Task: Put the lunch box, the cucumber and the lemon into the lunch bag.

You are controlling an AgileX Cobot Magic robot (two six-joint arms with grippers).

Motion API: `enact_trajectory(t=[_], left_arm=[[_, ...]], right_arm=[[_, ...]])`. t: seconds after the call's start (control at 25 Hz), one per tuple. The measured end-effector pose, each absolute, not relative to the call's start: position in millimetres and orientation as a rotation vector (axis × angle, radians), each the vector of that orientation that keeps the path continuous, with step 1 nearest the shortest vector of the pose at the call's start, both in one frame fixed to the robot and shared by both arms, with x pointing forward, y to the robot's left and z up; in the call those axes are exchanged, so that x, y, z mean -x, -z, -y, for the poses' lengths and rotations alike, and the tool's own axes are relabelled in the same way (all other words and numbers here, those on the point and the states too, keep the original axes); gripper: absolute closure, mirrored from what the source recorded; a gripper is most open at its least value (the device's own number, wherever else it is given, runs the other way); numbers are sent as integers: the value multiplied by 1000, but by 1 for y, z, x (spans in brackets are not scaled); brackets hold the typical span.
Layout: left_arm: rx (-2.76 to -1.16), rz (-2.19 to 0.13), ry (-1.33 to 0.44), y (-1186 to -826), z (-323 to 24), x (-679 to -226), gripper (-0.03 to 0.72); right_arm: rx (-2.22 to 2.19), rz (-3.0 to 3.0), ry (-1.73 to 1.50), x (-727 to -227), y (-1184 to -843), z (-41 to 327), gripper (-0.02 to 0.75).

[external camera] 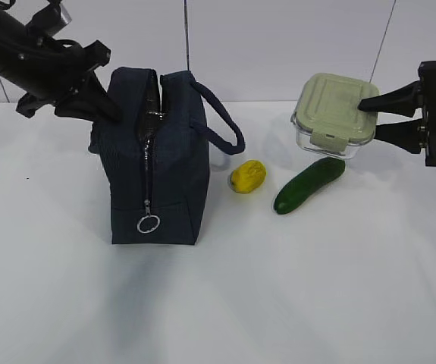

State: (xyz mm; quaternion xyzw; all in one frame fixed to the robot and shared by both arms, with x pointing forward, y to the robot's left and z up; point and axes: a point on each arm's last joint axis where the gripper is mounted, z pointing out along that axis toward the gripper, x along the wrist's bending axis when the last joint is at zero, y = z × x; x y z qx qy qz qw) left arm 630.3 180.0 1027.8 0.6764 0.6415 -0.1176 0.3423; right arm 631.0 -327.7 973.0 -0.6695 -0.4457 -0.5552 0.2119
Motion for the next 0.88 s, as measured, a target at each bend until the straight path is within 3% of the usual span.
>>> enact_trajectory(t=[0.48, 0.88], left_arm=[[-1735, -1666, 347, -1029, -178, -629, 683], [-1781, -1605, 391, -1030, -151, -620, 684]], right_arm=[[1815, 1240, 1640, -630, -1007, 322, 391], [1592, 1401, 1648, -644, -1041, 255, 391]])
